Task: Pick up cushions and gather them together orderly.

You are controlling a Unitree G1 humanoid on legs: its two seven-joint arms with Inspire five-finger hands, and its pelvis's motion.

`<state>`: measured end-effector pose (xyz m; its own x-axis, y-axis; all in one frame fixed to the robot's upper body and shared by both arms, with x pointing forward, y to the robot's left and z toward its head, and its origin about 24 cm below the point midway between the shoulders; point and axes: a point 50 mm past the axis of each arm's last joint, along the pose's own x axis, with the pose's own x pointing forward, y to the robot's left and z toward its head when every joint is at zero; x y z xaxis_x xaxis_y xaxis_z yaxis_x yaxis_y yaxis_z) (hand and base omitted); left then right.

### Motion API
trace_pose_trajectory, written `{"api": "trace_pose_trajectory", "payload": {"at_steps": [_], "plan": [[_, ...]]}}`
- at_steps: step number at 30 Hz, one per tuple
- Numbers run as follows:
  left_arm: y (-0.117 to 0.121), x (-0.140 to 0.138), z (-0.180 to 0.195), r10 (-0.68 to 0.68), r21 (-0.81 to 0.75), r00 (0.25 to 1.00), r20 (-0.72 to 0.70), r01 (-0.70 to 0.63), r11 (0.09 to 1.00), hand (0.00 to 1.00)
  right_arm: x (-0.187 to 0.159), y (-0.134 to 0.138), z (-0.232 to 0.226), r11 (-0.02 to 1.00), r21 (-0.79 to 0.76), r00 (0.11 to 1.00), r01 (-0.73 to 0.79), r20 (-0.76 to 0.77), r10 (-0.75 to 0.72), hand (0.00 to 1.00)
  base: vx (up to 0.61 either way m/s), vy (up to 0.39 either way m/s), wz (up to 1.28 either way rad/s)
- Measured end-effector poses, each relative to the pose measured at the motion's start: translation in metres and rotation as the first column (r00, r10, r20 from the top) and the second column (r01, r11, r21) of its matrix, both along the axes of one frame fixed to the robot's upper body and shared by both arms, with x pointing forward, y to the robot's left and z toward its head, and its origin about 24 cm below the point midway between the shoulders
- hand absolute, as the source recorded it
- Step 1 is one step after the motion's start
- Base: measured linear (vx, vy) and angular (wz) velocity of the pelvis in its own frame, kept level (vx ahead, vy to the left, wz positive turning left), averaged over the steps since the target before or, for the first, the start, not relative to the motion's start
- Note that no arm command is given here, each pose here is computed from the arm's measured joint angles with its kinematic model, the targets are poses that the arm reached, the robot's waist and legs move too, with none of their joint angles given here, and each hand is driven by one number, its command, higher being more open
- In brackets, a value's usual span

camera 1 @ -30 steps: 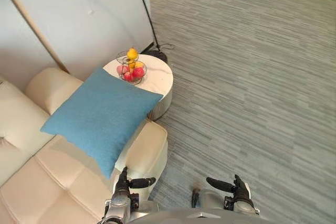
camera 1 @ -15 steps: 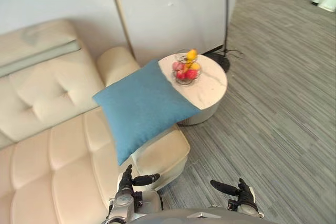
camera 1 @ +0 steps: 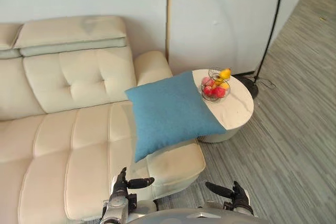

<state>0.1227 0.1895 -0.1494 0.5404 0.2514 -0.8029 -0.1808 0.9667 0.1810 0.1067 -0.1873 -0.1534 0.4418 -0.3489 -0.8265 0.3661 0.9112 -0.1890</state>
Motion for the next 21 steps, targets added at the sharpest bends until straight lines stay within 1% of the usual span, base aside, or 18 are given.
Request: {"api": "trace_pose_trajectory", "payload": {"at_steps": [3, 5, 9, 11, 16, 19, 21], "plan": [[0.007, 0.000, 0.001, 0.000, 0.023, 1.000, -0.005, 0.000, 1.000, 1.00, -0.008, -0.001, -0.002, 1.000, 0.001, 1.000, 0.000, -0.017, 0.000, 1.00, -0.01, 0.010, 0.77], [0.007, 0.000, 0.001, 0.001, 0.022, 1.000, -0.004, -0.001, 1.000, 1.00, -0.010, -0.002, -0.002, 1.000, -0.002, 1.000, 0.001, -0.023, -0.001, 1.00, -0.04, -0.038, 0.74], [0.011, -0.002, 0.000, 0.004, 0.031, 1.000, -0.011, -0.003, 1.000, 1.00, -0.016, 0.002, -0.005, 1.000, 0.015, 0.999, 0.004, -0.045, -0.003, 1.00, 0.03, -0.167, 0.54], [0.000, -0.006, -0.003, 0.020, 0.006, 0.999, -0.027, -0.020, 1.000, 1.00, -0.021, -0.007, -0.005, 0.999, -0.008, 0.998, 0.032, -0.057, -0.032, 1.00, 0.13, -0.234, 0.36], [0.002, -0.010, -0.004, 0.028, 0.010, 0.999, -0.041, -0.028, 1.000, 1.00, -0.023, -0.010, -0.005, 0.998, -0.020, 0.997, 0.056, -0.059, -0.057, 1.00, 0.10, -0.139, 0.22], [0.007, -0.008, -0.003, 0.046, 0.019, 0.998, -0.033, -0.045, 0.999, 1.00, -0.014, -0.015, 0.002, 0.997, -0.041, 0.998, 0.060, -0.007, -0.060, 1.00, 0.05, -0.041, 0.14], [0.010, -0.009, -0.003, 0.076, 0.016, 0.997, -0.032, -0.075, 0.997, 1.00, 0.002, -0.028, 0.015, 0.994, -0.087, 0.995, 0.062, 0.087, -0.054, 1.00, 0.01, 0.001, 0.03]]}}
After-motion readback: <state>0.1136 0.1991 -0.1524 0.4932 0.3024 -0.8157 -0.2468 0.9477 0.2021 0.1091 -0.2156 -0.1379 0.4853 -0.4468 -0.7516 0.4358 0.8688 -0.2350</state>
